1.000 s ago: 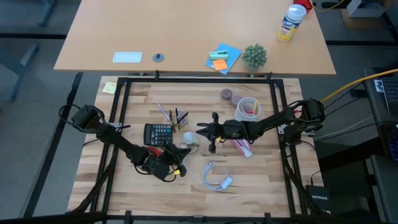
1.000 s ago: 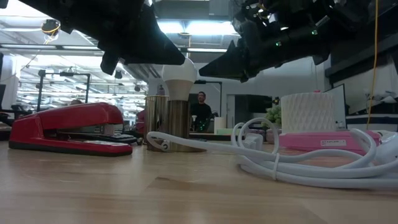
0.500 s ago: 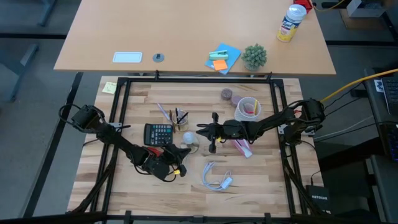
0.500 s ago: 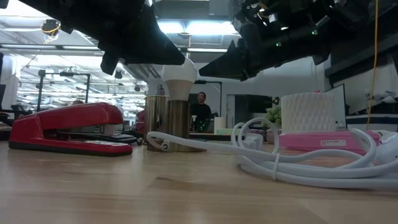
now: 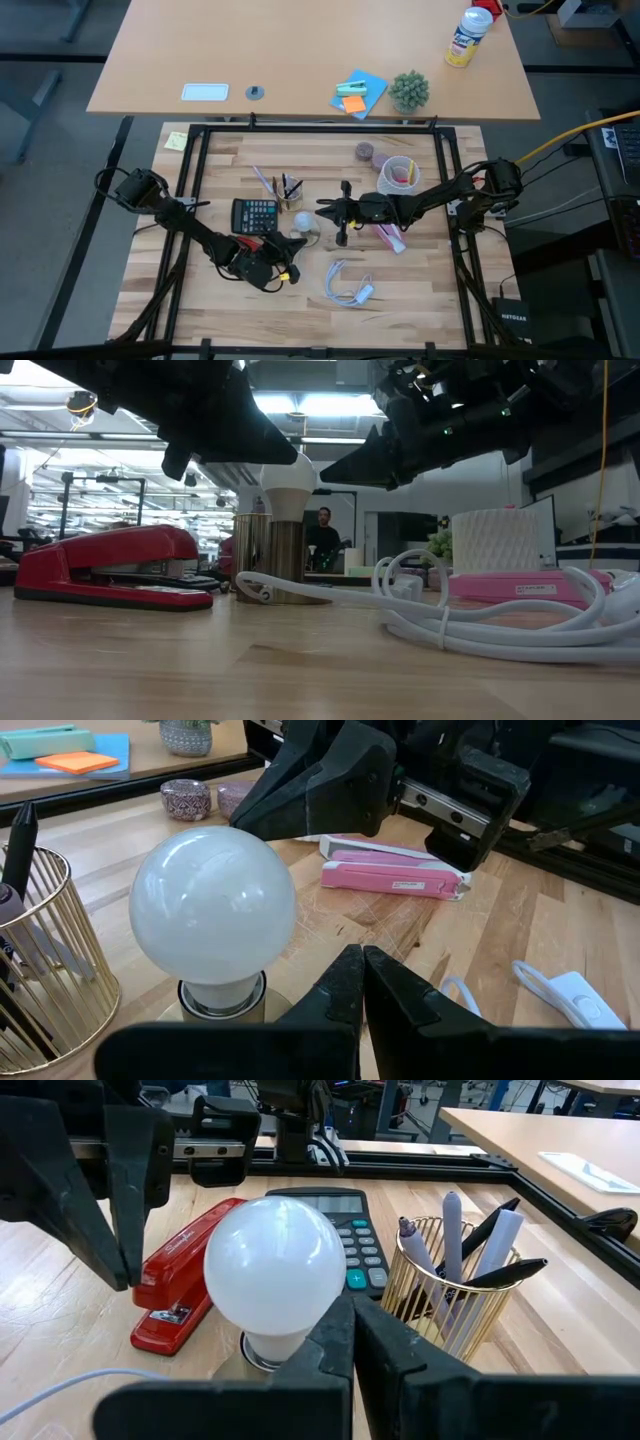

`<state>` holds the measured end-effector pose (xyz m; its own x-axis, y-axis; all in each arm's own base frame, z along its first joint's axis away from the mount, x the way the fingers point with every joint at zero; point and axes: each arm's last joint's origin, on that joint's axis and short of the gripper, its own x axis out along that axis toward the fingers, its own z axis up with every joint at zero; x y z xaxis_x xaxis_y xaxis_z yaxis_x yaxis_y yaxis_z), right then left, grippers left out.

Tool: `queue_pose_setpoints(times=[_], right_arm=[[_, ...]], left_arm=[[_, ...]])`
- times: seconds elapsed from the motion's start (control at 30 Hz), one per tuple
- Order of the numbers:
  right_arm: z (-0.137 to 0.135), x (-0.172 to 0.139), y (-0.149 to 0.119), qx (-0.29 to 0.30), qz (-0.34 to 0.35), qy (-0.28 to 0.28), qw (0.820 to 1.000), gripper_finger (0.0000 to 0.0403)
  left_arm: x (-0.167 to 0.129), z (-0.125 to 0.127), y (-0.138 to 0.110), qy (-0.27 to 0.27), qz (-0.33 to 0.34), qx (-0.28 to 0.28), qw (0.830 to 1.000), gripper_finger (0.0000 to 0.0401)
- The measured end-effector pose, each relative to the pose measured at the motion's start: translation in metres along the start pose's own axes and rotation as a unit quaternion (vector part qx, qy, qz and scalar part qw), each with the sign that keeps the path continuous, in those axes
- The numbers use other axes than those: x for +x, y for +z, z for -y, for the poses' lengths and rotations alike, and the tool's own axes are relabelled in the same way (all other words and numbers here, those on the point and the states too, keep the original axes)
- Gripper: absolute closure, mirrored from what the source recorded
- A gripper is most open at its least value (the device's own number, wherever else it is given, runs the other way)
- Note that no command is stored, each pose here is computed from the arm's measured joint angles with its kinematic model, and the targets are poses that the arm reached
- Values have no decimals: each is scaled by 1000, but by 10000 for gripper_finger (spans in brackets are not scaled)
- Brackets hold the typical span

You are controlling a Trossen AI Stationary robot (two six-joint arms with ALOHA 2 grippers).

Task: Screw lightbulb
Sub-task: Insert the white lightbulb into the gold lamp

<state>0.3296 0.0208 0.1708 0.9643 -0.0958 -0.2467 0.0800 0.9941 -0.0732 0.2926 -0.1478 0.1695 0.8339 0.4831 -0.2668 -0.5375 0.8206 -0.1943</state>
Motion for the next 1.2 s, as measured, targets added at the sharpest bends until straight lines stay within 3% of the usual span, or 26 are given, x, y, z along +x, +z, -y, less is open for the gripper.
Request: queue_pose_setpoints(times=[0.57,0.9,1.2], right_arm=[[0,0,0,0,0,3,1000,395],[5,2,0,3,5,-16,1000,395],[10,5,-3,5,6,-16,1000,395]], left_arm=[[2,-1,2,1,4,19,1000,398],[-25,10,18,-44,17,23,999,400],[-17,-2,12,-5,-5,21,1000,400]])
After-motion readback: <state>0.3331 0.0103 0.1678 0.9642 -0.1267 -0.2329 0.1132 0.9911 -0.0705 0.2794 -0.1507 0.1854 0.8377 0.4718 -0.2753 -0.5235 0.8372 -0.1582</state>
